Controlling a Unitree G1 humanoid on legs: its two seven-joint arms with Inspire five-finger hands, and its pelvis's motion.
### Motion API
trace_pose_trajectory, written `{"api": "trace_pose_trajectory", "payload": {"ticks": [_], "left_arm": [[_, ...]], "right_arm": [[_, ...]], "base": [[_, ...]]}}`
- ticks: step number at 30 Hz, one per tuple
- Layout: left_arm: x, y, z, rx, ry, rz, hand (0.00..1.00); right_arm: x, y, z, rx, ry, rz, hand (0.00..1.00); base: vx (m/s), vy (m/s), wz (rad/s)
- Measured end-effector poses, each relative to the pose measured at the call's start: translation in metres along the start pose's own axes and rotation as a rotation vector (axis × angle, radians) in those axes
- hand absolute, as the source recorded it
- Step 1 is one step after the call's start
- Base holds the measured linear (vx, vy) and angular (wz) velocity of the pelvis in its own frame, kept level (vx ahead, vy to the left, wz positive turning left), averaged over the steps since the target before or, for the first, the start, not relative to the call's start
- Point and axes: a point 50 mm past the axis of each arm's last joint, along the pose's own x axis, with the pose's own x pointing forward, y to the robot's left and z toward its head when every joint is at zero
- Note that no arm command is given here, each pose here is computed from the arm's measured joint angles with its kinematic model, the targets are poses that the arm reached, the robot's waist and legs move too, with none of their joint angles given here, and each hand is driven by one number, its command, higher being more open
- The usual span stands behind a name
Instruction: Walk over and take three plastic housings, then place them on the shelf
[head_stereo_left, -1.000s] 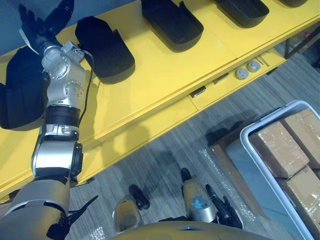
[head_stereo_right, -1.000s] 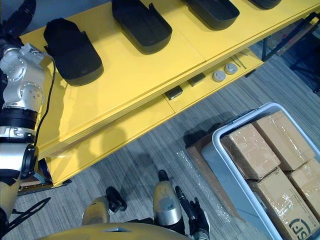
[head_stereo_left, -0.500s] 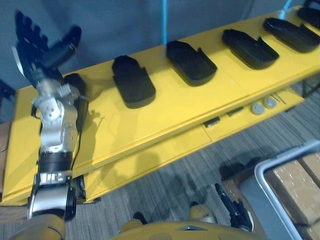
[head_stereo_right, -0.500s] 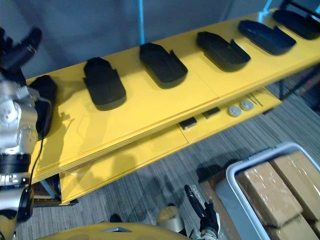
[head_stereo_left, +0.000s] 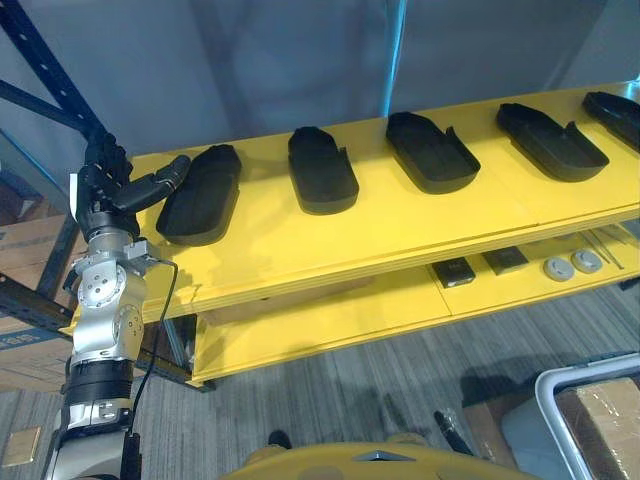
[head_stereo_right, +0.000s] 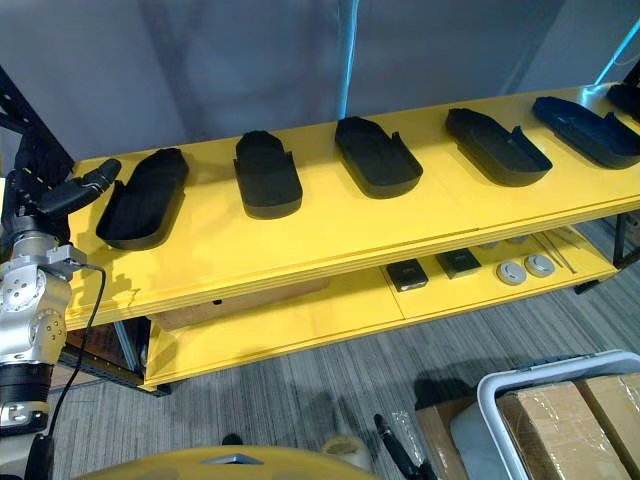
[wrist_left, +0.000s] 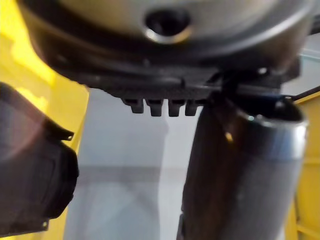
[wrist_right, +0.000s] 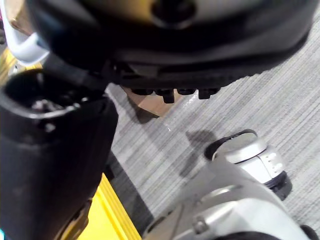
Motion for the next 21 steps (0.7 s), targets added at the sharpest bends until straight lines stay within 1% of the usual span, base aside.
{"api": "trace_pose_trajectory", "payload": {"ticks": [3, 4, 11, 16, 21], "left_arm": [[0.0, 0.004, 0.002, 0.03, -0.011, 0.009, 1.0], [-0.002, 0.01, 0.0, 0.037, 0.004, 0.025, 1.0], [-0.013, 0.021, -0.015, 0.07, 0.104, 0.045, 1.0], [-0.019, 0.023, -0.027, 0.085, 0.187, -0.007, 1.0], [-0.021, 0.023, -0.035, 0.084, 0.228, -0.053, 1.0]], "right_arm": [[0.0, -0.002, -0.005, 0.012, 0.05, 0.024, 1.0], [0.001, -0.001, -0.004, 0.023, 0.067, 0.043, 1.0], [0.003, 0.005, -0.005, -0.004, 0.099, 0.095, 1.0], [0.006, 0.011, 0.006, -0.029, 0.082, 0.122, 1.0], [0.009, 0.018, 0.014, -0.027, 0.063, 0.15, 1.0]], "base": [[-0.08, 0.007, 0.34], [-0.01, 0.013, 0.13], [0.05, 0.001, 0.18], [0.09, -0.021, 0.12], [0.04, -0.028, 0.05]]}}
